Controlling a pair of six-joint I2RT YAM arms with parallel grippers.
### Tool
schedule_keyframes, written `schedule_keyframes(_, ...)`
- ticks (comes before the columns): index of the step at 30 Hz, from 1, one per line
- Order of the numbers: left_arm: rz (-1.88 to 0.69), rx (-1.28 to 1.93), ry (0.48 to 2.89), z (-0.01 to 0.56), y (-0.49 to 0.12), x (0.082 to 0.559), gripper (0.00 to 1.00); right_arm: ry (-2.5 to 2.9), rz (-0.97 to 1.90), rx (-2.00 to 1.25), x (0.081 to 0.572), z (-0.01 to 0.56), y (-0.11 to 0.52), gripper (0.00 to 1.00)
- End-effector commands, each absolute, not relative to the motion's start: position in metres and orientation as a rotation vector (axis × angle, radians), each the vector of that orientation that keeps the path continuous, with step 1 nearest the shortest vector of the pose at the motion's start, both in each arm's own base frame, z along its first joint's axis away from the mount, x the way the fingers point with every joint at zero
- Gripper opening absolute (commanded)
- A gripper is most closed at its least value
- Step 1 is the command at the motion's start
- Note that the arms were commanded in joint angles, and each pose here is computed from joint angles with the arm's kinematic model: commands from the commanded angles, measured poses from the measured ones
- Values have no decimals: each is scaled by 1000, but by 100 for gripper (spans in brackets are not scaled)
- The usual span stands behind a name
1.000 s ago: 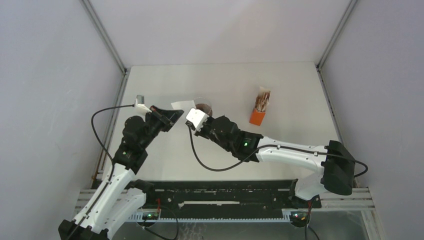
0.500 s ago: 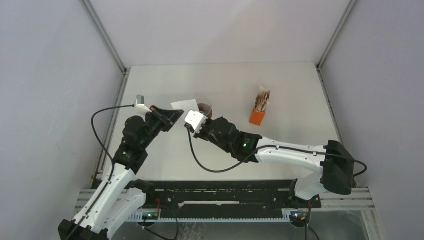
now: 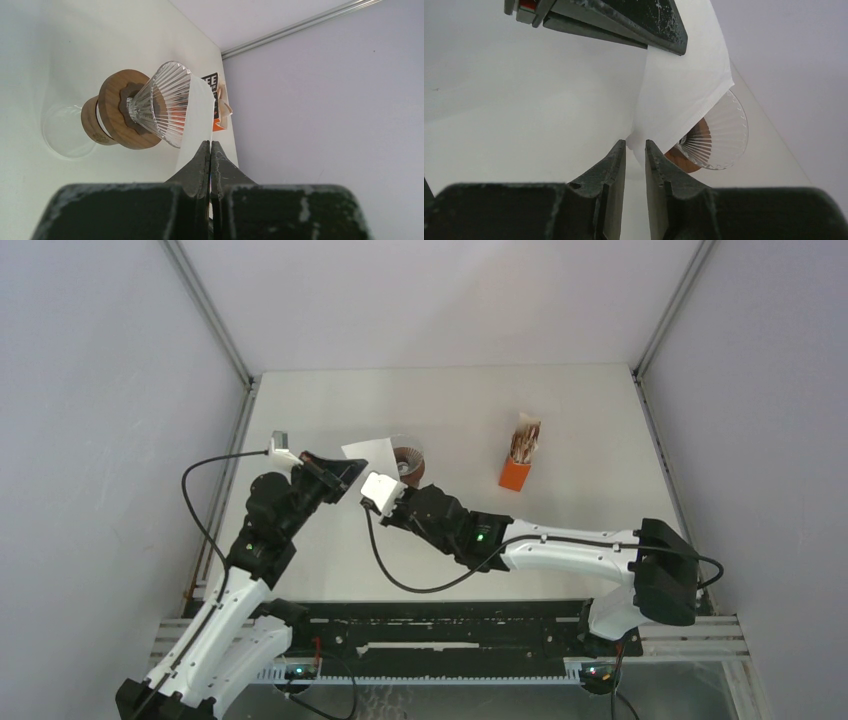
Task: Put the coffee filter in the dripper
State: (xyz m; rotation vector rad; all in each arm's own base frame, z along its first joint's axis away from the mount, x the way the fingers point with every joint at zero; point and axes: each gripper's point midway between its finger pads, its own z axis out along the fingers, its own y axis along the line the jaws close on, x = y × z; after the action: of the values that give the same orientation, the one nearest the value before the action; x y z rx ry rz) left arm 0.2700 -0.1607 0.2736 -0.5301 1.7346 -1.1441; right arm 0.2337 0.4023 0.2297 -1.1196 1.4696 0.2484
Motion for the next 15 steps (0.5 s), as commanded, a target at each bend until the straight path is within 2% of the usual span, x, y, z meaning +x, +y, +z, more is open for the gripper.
schedule_keyframes(1, -1174, -511, 1643, 304, -159, 269, 0, 1418, 251, -1022, 239, 265, 407, 28)
schedule_keyframes(15, -1157, -514, 1655, 300, -158, 269, 0, 1420, 213, -988, 243, 275, 396, 15)
